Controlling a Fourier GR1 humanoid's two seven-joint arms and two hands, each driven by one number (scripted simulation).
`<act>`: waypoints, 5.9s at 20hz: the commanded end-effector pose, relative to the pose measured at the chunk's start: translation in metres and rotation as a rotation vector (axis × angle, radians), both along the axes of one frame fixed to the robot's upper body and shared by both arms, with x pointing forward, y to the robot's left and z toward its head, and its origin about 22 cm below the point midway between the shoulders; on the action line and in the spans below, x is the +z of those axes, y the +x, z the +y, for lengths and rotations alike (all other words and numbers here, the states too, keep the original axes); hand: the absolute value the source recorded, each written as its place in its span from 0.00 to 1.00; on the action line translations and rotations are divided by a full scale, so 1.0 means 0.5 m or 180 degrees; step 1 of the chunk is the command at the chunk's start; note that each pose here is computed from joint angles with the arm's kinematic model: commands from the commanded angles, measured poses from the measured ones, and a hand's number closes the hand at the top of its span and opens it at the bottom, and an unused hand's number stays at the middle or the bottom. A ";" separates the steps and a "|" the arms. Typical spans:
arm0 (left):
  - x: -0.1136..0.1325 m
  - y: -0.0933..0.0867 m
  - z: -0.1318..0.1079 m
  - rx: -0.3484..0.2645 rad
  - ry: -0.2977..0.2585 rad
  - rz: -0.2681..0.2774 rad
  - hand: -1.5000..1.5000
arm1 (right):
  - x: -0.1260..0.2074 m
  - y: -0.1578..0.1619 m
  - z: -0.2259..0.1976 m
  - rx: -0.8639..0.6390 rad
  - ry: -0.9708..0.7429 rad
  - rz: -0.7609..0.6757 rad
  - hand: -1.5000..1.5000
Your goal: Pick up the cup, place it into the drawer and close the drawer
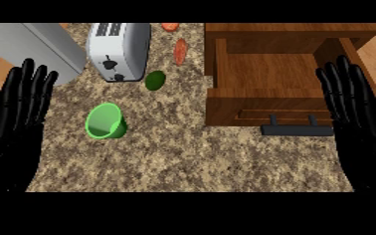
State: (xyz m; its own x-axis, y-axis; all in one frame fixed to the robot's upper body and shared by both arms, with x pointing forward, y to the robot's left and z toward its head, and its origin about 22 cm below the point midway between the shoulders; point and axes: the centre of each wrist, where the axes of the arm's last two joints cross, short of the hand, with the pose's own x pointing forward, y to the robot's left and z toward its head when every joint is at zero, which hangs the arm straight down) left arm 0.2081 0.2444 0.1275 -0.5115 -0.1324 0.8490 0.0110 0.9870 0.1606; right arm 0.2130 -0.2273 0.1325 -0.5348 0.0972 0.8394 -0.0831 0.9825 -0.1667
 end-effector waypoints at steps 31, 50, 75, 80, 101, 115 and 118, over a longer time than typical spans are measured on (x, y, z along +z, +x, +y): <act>-0.081 0.092 0.039 -0.0325 -0.0825 0.0538 0.00 | -0.021 0.015 -0.030 0.0168 0.0456 0.0361 0.00; -0.234 0.075 0.107 0.0135 -0.0778 0.0980 0.00 | 0.030 0.025 -0.027 0.0157 0.0407 0.0382 0.00; -0.435 0.124 0.170 0.0307 -0.0799 0.1194 0.00 | 0.008 0.033 0.002 0.0259 0.0384 0.0423 0.00; -0.472 0.092 0.203 0.0358 -0.0799 0.1218 0.00 | 0.036 0.025 -0.015 0.0210 0.0413 0.0421 0.00; -0.526 0.118 0.169 0.0140 -0.0989 0.1238 0.00 | 0.021 0.020 -0.020 0.0264 0.0409 0.0461 0.00; -0.540 0.116 0.140 -0.0302 -0.1502 0.1170 0.00 | 0.020 0.016 -0.030 0.0295 0.0378 0.0476 0.00; -0.534 0.115 0.156 -0.0468 -0.1607 0.1127 1.00 | 0.038 -0.001 -0.014 0.0341 0.0357 0.0395 0.00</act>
